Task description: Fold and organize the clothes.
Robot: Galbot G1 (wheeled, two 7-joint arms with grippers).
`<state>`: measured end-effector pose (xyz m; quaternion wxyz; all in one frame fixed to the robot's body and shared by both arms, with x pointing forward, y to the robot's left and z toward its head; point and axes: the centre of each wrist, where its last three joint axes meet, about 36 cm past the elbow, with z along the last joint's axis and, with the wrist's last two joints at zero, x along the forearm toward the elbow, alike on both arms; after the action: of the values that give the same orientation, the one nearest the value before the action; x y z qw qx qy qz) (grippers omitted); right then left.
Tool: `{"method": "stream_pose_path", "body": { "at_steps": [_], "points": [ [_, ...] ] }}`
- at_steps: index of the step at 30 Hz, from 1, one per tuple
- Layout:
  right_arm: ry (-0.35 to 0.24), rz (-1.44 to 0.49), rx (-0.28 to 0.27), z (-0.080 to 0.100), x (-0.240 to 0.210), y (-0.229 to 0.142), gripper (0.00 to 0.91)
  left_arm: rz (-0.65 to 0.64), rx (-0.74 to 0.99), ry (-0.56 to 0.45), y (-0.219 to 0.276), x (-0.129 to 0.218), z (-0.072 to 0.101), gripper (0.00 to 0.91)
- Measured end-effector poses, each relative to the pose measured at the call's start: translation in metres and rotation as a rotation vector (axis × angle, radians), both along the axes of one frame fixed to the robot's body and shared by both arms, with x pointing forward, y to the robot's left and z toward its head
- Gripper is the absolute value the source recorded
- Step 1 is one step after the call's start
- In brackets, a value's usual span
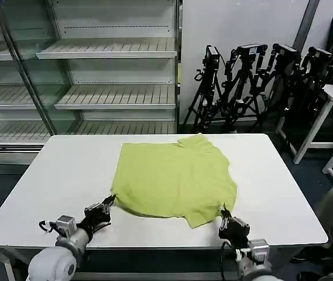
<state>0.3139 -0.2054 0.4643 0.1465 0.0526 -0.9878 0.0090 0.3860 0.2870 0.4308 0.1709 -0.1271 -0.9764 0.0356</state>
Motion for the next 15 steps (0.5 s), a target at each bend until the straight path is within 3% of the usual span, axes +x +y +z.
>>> {"method": "stream_pose_path", "body": {
  "at_steps": [6,15],
  "points": [
    [-0.025,0.002,0.015,0.003,0.028,0.0,0.0,0.008,-0.028,-0.009,0.0,0.022,0.001,0.02],
    [-0.062,0.002,-0.009,0.002,0.07,-0.005,0.0,0.024,-0.055,-0.011,0.0,0.05,-0.001,0.02]
  ]
}}
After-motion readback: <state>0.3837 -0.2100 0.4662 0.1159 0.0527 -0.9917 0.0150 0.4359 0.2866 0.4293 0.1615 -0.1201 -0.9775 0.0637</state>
